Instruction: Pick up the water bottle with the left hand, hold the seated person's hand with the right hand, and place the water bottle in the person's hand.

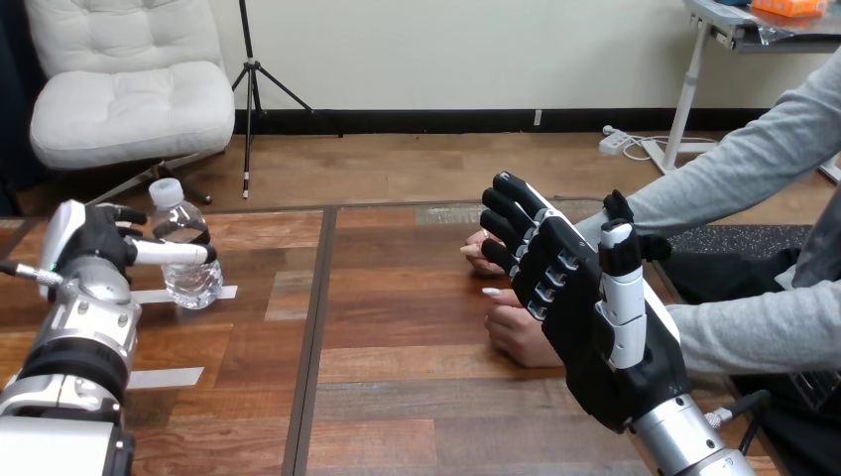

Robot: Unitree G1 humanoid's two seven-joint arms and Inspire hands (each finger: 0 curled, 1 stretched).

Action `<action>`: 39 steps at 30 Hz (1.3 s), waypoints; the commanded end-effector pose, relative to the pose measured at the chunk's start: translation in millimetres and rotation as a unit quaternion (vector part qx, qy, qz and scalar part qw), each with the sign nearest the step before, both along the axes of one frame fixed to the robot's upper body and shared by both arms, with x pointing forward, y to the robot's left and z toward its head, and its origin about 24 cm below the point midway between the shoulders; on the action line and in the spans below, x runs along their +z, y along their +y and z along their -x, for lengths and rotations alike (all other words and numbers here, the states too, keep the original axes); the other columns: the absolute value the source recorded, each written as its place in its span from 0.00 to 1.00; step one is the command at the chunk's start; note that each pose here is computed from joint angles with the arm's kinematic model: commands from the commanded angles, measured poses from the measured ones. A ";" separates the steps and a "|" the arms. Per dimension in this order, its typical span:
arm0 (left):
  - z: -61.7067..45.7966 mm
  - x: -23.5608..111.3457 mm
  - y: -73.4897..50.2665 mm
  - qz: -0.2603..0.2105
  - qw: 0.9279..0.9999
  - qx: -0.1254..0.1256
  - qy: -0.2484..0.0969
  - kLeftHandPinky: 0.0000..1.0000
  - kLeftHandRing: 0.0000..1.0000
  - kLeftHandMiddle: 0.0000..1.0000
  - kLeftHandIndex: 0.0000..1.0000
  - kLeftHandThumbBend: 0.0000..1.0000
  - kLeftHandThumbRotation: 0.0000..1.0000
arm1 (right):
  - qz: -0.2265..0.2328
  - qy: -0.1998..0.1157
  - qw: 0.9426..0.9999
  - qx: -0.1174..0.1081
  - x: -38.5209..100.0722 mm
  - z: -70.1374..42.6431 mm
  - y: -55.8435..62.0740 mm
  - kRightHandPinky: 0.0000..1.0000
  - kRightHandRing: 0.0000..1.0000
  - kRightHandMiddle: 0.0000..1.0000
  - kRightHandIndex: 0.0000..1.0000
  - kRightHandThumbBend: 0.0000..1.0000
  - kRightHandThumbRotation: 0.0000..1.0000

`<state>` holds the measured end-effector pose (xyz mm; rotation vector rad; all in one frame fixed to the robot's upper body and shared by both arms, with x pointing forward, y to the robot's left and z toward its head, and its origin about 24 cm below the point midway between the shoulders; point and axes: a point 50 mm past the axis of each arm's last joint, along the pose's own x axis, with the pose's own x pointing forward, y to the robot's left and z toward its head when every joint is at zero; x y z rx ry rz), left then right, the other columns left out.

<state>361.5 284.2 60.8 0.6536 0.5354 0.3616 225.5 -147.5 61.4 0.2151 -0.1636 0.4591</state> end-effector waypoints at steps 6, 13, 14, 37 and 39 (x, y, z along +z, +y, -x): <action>-18.1 31.6 -8.6 -0.019 0.999 -0.022 -0.029 0.72 0.84 0.87 0.85 0.94 0.19 | -0.014 -0.055 0.998 0.000 20.5 -5.4 3.1 1.00 0.98 0.97 0.94 0.88 1.00; -18.7 31.6 -10.2 -0.025 0.999 -0.028 -0.030 0.84 0.89 0.89 0.87 0.95 0.20 | -0.016 -0.054 0.998 0.000 19.8 -5.3 2.8 1.00 0.98 0.96 0.94 0.88 1.00; -18.7 31.5 -10.4 -0.025 0.999 -0.029 -0.031 0.87 0.90 0.90 0.88 0.95 0.20 | -0.016 -0.054 0.998 -0.001 19.8 -5.3 2.7 1.00 0.98 0.96 0.94 0.88 1.00; -20.6 30.7 -15.5 -0.037 0.998 -0.043 -0.023 0.95 0.96 0.96 0.95 0.92 0.25 | -0.020 -0.052 0.998 0.000 20.0 -3.6 3.6 0.99 0.98 0.96 0.94 0.88 1.00; -20.8 30.8 -15.8 -0.038 0.998 -0.043 -0.023 0.95 0.96 0.96 0.96 0.92 0.25 | -0.020 -0.052 0.998 0.001 20.0 -3.3 3.6 0.99 0.98 0.96 0.94 0.88 1.00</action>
